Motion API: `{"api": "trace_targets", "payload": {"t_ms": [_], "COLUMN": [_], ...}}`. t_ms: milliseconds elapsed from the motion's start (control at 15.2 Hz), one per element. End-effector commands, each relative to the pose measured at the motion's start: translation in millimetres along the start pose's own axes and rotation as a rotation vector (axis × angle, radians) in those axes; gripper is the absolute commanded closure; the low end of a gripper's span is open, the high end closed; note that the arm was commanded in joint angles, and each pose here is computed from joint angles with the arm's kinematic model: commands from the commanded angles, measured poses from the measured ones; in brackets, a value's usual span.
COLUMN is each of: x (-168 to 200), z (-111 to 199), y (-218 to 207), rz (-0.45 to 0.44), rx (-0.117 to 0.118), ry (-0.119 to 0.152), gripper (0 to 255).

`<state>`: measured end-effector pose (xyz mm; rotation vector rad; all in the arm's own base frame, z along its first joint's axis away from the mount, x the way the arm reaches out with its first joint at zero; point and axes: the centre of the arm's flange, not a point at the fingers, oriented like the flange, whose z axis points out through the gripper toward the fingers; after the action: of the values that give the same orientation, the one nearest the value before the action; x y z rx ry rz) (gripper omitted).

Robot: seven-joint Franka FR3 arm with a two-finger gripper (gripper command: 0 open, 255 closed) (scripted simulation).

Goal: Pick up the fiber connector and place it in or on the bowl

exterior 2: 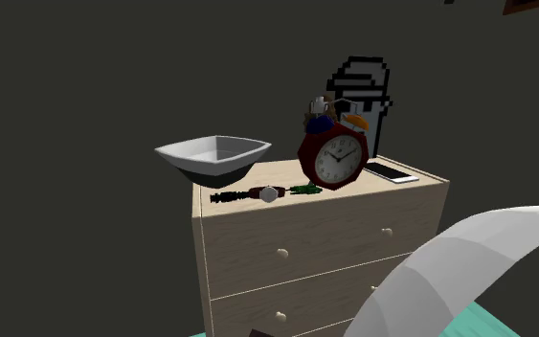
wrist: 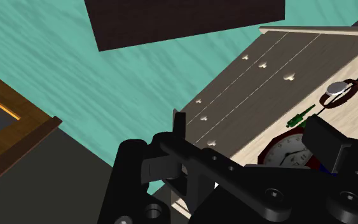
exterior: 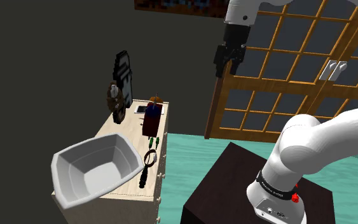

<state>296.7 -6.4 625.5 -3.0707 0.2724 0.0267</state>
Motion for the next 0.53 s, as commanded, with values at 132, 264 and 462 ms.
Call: {"api": "trace_targets", "payload": {"t_ms": [132,264,462], "x": [3,6,13], "z": [17,35,61], "y": [-20,-40,-69], "rz": [0.045,0.090,0.158], "rx": [-0.002,-0.003,-0.006], "ry": [-0.006,-0.012,-0.022], "gripper": [0,0,0]}}
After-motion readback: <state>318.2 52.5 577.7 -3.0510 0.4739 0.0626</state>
